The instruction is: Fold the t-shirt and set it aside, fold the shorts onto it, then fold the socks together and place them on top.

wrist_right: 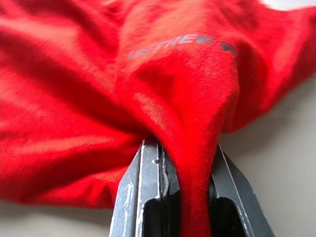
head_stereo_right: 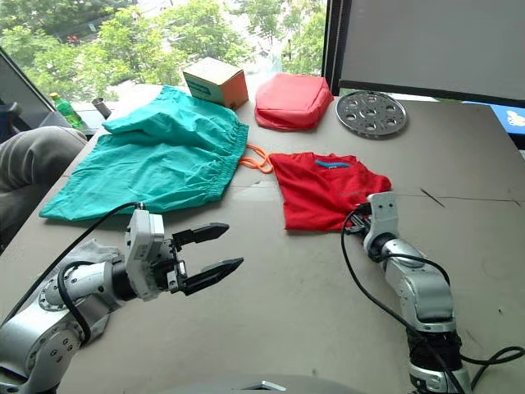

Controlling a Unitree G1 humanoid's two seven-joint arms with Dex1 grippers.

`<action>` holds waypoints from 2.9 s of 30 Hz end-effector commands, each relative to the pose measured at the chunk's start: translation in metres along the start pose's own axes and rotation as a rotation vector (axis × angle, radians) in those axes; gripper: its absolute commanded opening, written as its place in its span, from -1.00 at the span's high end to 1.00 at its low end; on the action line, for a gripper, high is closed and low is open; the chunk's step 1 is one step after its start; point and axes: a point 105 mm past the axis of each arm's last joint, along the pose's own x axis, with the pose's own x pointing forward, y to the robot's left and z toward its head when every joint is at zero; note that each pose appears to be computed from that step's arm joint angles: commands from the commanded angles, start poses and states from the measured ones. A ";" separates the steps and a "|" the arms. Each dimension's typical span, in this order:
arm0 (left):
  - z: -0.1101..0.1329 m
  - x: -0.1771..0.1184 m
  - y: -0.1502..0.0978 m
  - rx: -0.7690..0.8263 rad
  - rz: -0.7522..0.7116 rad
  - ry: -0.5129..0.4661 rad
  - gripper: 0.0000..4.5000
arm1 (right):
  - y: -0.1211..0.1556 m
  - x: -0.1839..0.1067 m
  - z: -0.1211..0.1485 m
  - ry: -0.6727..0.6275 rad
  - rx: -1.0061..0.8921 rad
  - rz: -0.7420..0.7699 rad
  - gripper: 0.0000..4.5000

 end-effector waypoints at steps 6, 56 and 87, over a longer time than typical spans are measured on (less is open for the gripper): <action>0.015 0.024 -0.002 0.043 -0.121 -0.065 -0.82 | -0.125 -0.074 -0.033 0.062 0.116 -0.574 1.00; 0.021 0.066 0.012 -0.078 -0.172 -0.180 -0.82 | 0.006 -0.133 0.053 -0.191 -0.259 0.439 -0.96; -0.043 -0.036 0.153 0.147 0.758 0.318 -0.82 | 0.171 -0.075 0.059 -0.366 -0.462 1.126 -0.96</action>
